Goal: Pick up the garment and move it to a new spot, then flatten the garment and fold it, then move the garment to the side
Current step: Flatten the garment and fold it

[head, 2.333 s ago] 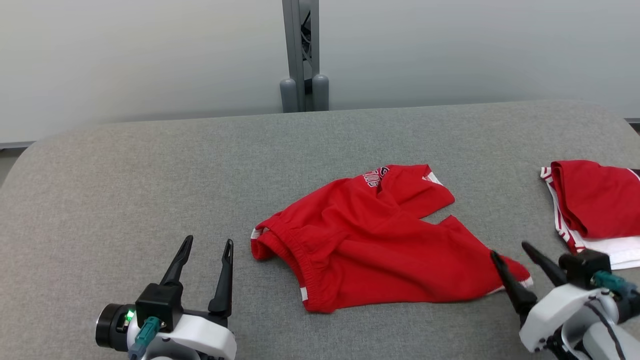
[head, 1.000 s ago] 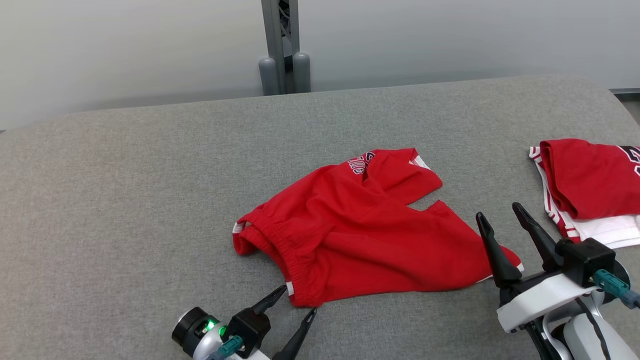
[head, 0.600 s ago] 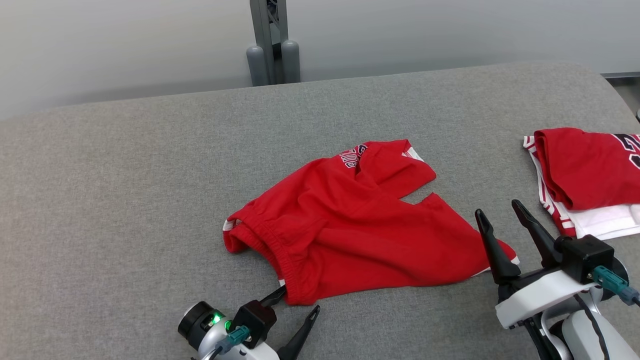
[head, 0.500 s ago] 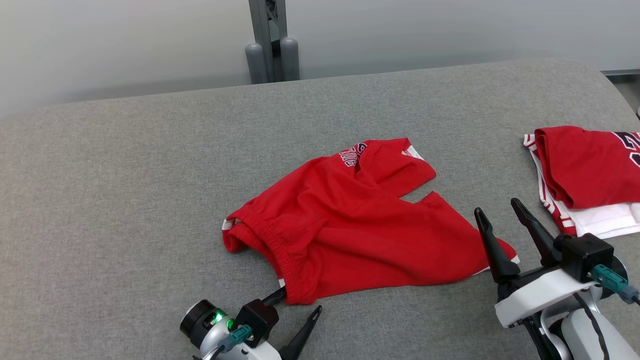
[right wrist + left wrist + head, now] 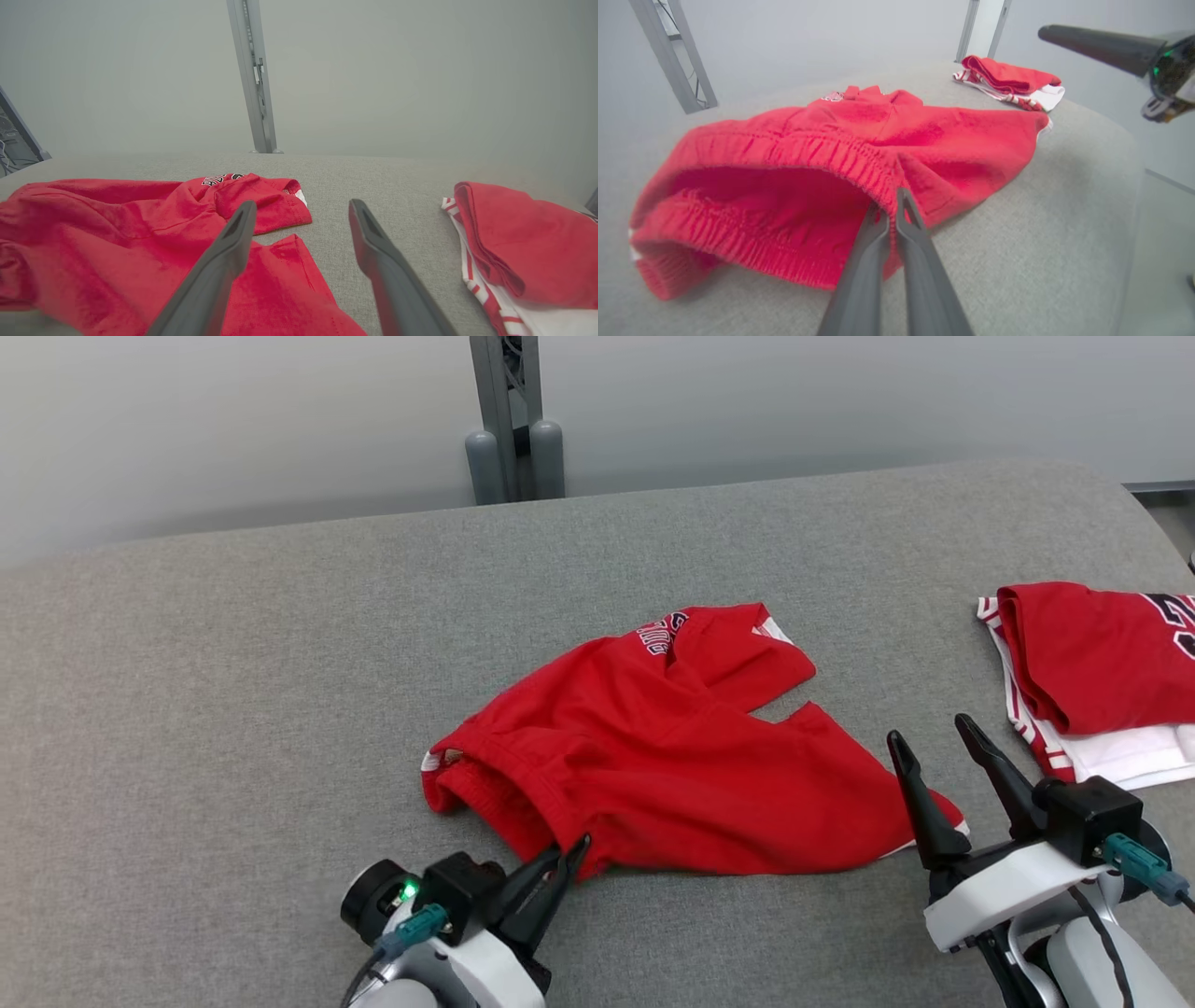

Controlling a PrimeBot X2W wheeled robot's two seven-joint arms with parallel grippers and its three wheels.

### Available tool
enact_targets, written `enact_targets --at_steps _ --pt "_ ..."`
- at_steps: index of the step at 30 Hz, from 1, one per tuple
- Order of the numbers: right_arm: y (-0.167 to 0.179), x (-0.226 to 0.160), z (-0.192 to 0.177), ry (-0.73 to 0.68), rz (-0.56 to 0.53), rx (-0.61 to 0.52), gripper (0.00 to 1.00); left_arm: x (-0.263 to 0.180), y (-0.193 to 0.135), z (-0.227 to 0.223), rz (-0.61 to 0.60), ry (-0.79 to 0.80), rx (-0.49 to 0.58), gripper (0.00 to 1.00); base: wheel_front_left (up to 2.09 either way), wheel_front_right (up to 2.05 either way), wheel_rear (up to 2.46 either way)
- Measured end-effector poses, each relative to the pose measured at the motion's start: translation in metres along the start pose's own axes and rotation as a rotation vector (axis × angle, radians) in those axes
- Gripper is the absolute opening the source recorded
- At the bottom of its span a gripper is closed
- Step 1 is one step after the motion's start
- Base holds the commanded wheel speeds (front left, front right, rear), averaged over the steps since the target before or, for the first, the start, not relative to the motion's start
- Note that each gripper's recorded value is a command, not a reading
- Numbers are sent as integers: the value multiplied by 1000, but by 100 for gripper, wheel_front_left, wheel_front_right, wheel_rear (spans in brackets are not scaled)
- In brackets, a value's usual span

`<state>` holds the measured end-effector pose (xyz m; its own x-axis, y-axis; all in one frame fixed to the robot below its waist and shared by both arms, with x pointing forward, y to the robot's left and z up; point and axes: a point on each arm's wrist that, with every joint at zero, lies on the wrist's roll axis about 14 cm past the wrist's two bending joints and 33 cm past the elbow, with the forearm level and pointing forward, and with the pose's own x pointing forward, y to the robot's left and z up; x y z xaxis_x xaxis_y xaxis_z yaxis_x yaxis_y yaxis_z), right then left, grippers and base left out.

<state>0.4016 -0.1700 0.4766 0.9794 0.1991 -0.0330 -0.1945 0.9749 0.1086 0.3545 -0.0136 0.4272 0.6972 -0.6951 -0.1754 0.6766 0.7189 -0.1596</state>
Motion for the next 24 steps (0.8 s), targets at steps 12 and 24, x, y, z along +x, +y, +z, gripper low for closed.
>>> enact_targets --at_steps 12,24 --pt "12 -8 13 -38 19 4 100 -29 35 108 140 -373 -175 0 0 0 0" --pt "18 -11 19 -56 31 -1 100 -100 119 232 372 -790 -113 0 0 0 0"
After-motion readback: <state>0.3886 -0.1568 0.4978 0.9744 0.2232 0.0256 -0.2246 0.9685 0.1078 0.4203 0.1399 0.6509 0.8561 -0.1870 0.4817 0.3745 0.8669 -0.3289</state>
